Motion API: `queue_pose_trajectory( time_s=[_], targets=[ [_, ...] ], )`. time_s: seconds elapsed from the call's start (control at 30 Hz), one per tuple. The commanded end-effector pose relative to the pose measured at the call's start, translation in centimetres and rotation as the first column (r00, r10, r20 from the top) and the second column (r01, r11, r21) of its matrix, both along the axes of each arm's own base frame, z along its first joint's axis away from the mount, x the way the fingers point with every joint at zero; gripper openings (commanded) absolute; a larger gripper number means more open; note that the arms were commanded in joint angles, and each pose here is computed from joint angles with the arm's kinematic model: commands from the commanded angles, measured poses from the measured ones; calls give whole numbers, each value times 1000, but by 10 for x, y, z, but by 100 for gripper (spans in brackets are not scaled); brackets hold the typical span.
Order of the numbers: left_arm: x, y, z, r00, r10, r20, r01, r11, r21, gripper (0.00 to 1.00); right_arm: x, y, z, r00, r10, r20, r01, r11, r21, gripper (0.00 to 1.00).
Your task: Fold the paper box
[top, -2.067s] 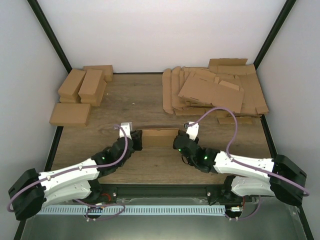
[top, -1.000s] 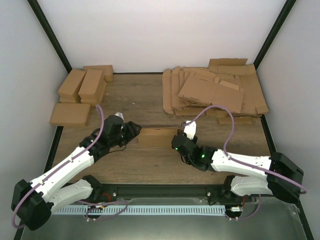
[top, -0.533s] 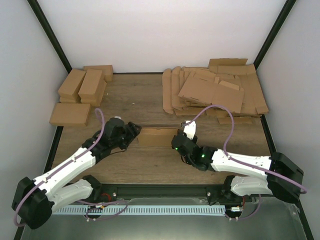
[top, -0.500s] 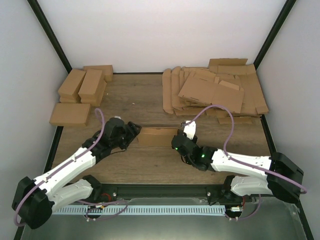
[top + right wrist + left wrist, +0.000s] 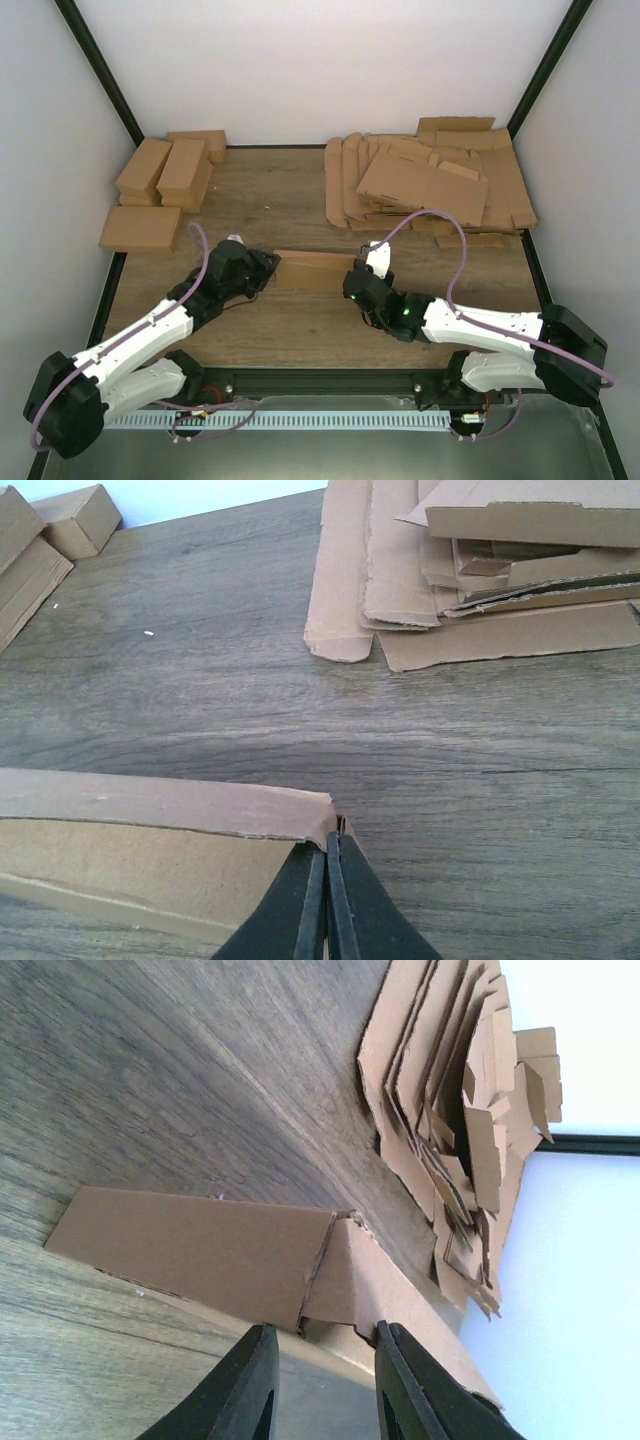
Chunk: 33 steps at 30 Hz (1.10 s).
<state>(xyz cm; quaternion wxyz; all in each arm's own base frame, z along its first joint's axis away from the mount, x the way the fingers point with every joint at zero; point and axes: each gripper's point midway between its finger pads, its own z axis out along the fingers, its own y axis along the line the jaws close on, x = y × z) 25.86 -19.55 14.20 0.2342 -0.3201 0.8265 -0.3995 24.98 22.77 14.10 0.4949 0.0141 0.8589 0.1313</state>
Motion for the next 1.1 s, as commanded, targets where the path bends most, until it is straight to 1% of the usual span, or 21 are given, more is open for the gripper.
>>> queue_pose_trajectory(
  time_s=[0.0, 0.07, 0.23, 0.37, 0.43, 0.5, 0.6, 0.7, 0.83, 0.9, 0.93, 1.03, 1.07],
  targets=[
    [-17, 18, -52, 990, 44, -133, -33, 996, 85, 28, -44, -17, -77, 958, 111, -266, -165, 968, -190, 4],
    [-19, 19, -58, 989, 48, -142, -37, 996, 84, 27, -45, -16, -73, 956, 121, -266, -172, 969, -175, 12],
    [-20, 23, -59, 988, 57, -141, -43, 994, 100, 28, -48, -16, -50, 957, 142, -252, -180, 975, -134, 24],
    [-19, 24, -59, 988, 61, -139, -46, 993, 107, 28, -53, -17, -31, 954, 176, -244, -205, 974, -100, 37],
    [-19, 24, -60, 988, 60, -142, -45, 993, 109, 28, -55, -17, -22, 951, 191, -242, -216, 973, -83, 46],
    [-19, 23, -61, 988, 61, -143, -45, 993, 113, 27, -57, -15, -9, 948, 216, -232, -234, 971, -53, 51],
    [-18, 23, -61, 988, 61, -142, -44, 992, 115, 27, -54, -7, 12, 938, 265, -225, -268, 963, 20, 54],
    [-16, 22, -60, 988, 59, -141, -42, 992, 120, 28, -47, -1, 36, 924, 320, -209, -307, 947, 94, 61],
    [-14, 22, -57, 989, 58, -136, -40, 991, 131, 27, -46, 8, 62, 901, 394, -182, -370, 917, 148, 68],
    [-13, 22, -57, 989, 57, -133, -39, 990, 135, 27, -41, 9, 72, 897, 405, -177, -374, 909, 186, 68],
    [-13, 22, -57, 989, 59, -134, -40, 990, 137, 28, -34, 6, 75, 900, 398, -178, -360, 909, 212, 66],
    [-13, 22, -56, 989, 58, -134, -39, 990, 136, 28, -15, 0, 77, 891, 405, -203, -332, 889, 316, 53],
    [-12, 22, -56, 989, 57, -134, -39, 990, 136, 27, -11, 0, 76, 883, 415, -219, -328, 880, 344, 51]
  ],
)
